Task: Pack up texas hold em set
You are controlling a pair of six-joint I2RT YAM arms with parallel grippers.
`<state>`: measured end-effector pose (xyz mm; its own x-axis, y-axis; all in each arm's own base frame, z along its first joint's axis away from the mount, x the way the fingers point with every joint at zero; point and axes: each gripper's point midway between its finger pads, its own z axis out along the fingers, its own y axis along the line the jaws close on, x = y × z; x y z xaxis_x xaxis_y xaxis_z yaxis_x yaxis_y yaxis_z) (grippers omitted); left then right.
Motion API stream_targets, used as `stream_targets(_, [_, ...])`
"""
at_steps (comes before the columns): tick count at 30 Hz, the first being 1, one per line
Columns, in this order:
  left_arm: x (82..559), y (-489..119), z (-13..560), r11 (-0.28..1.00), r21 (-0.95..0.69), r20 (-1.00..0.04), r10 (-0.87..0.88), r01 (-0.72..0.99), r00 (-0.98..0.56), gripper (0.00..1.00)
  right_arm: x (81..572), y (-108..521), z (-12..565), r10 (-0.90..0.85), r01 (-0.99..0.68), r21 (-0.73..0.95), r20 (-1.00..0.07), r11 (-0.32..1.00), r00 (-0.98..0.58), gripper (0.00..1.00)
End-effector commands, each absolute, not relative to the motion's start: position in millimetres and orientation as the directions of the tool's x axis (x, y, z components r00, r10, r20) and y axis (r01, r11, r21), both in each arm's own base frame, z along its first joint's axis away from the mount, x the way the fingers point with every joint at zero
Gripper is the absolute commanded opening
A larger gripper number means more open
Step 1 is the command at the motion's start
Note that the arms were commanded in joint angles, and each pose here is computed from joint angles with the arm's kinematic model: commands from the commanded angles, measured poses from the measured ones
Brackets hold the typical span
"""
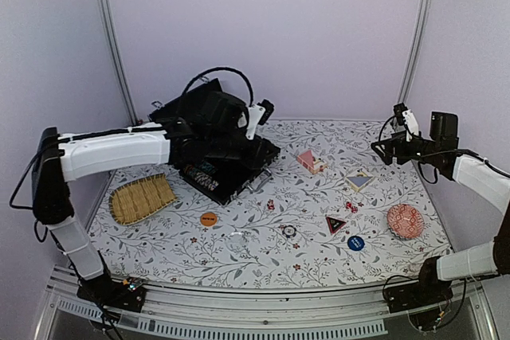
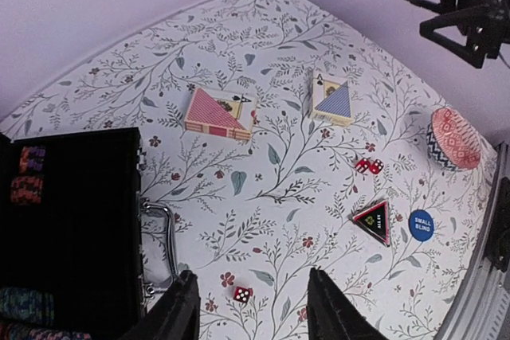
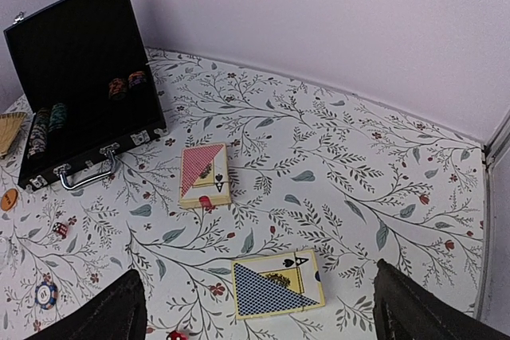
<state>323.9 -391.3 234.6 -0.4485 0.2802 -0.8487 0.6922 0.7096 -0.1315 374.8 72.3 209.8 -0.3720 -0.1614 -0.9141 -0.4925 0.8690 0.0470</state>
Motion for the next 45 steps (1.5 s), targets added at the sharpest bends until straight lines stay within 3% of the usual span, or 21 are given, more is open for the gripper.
stream_targets(1, [333,-419,184,0.722,-0.145,-0.748,0.368,0.677,-0.553,0.45,368,77,211,-0.169,-0.527,0.052,-0.916,0.848,-0.363,0.99])
stream_targets(3, [343,-426,165,0.743,-0.135,-0.72,0.381,0.655,-0.58,0.47,368,76,210,-0.169,-0.526,0.051,-0.917,0.849,-0.361,0.99])
stream_targets(9, [379,-428,105,0.818,-0.093,-0.642,0.386,0.568,-0.662,0.67,367,73,210,-0.165,-0.517,0.049,-0.918,0.855,-0.361,0.99])
stream_targets(15, [416,-422,87,0.848,-0.119,-0.648,0.329,0.517,-0.687,0.71,371,71,202,-0.165,-0.512,0.06,-0.909,0.857,-0.383,0.99])
stream_targets(30, [501,-428,71,0.861,-0.147,-0.697,0.259,0.487,-0.669,0.67,376,60,193,-0.204,-0.482,0.014,-0.895,0.876,-0.397,0.99])
stream_targets(45, [475,-460,36,0.721,-0.183,-0.661,0.413,0.668,-0.627,0.64,379,55,190,-0.204,-0.466,0.012,-0.888,0.885,-0.411,0.99])
